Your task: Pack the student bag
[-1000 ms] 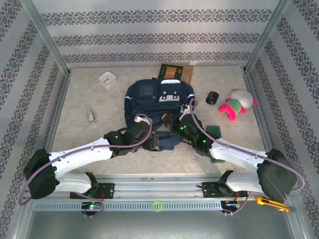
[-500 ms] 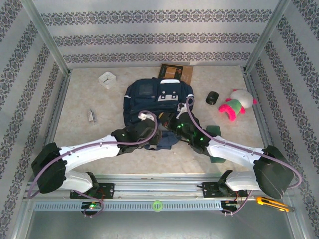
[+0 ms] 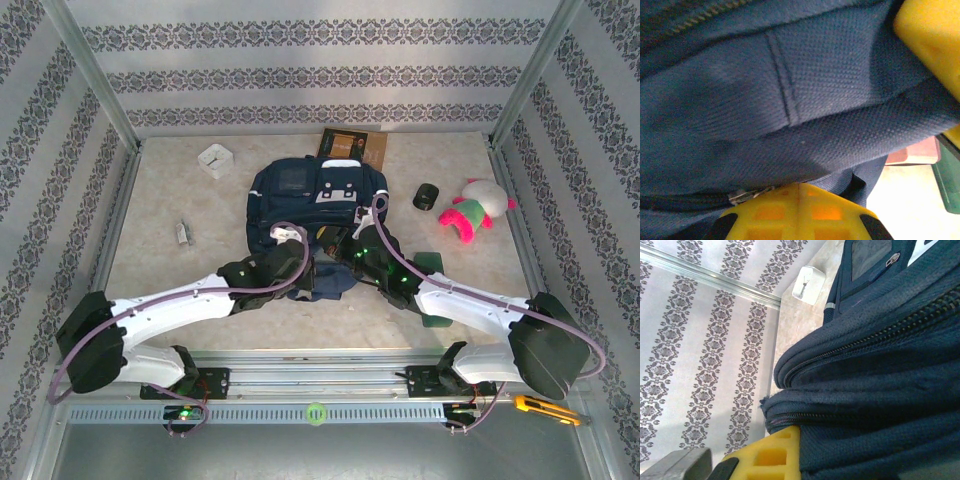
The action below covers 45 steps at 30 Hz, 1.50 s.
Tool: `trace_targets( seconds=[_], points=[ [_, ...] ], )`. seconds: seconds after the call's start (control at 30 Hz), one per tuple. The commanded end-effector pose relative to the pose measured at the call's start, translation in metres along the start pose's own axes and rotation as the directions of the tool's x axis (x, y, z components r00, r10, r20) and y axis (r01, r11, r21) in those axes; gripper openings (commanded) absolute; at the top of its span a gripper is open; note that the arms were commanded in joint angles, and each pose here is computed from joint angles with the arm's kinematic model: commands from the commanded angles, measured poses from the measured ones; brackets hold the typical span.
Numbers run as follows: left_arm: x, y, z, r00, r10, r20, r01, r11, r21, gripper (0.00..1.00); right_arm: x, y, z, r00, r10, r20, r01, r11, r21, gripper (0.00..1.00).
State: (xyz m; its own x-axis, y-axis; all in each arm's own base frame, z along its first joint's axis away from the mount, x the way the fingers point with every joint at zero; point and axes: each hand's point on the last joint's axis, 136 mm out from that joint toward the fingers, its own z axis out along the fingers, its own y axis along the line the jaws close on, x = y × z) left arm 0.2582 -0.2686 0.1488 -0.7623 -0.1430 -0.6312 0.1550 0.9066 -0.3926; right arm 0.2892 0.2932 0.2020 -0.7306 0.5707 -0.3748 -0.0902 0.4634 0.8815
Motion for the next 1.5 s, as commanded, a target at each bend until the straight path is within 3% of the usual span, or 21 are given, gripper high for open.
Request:
trace_targets(
  seconds=[0.0,0.17,0.27,0.3,0.37,0.43,0.57,0.77,1.23,1.37,1.47],
  points=[
    [-0.018,0.016,-0.019,0.996,-0.037,0.086,0.040,0.999,-0.033,0.00,-0.010,0.037,-0.014,0.999,-0.038,0.025,0.041,0.991,-0.125,0.00],
    [-0.025,0.053,-0.039,0.991,-0.043,0.123,0.056,0.993,-0.104,0.00,-0.014,0.038,-0.021,0.998,-0.052,0.030,0.055,0.990,-0.126,0.00],
    [-0.029,0.041,-0.045,0.991,-0.037,0.126,0.040,0.999,-0.023,0.00,-0.014,0.041,-0.021,0.998,-0.055,0.026,0.058,0.990,-0.132,0.00],
    [-0.030,0.031,-0.045,0.992,-0.044,0.120,0.041,0.999,0.026,0.03,-0.014,0.041,-0.020,0.998,-0.054,0.022,0.056,0.989,-0.134,0.00],
    [-0.026,0.014,-0.041,0.995,-0.069,0.077,0.061,0.993,0.103,0.29,-0.013,0.043,-0.018,0.999,-0.047,0.011,0.048,0.989,-0.137,0.00],
    [-0.020,0.002,-0.036,0.997,-0.070,0.018,0.068,0.990,0.120,0.38,-0.013,0.047,-0.016,0.999,-0.047,0.005,0.048,0.988,-0.144,0.00],
    [-0.006,-0.004,-0.026,0.999,0.024,-0.037,-0.023,1.000,0.017,0.54,-0.014,0.051,-0.014,0.999,-0.047,0.007,0.047,0.988,-0.149,0.00],
    [0.001,0.004,-0.014,0.995,0.074,-0.064,-0.078,0.995,-0.070,0.54,-0.015,0.056,-0.014,0.998,-0.056,0.005,0.056,0.986,-0.157,0.00],
    [0.028,0.011,-0.005,0.978,0.167,-0.128,-0.190,0.964,-0.188,0.44,-0.022,0.069,-0.019,0.998,-0.054,0.028,0.058,0.981,-0.183,0.00],
    [0.025,0.013,-0.004,0.980,0.174,-0.098,-0.192,0.954,-0.228,0.43,-0.022,0.072,-0.020,0.998,-0.055,0.026,0.059,0.980,-0.191,0.00],
    [0.018,0.019,-0.006,0.988,0.152,-0.040,-0.157,0.954,-0.256,0.35,-0.021,0.077,-0.020,0.998,-0.064,0.024,0.067,0.978,-0.199,0.00]
  ],
)
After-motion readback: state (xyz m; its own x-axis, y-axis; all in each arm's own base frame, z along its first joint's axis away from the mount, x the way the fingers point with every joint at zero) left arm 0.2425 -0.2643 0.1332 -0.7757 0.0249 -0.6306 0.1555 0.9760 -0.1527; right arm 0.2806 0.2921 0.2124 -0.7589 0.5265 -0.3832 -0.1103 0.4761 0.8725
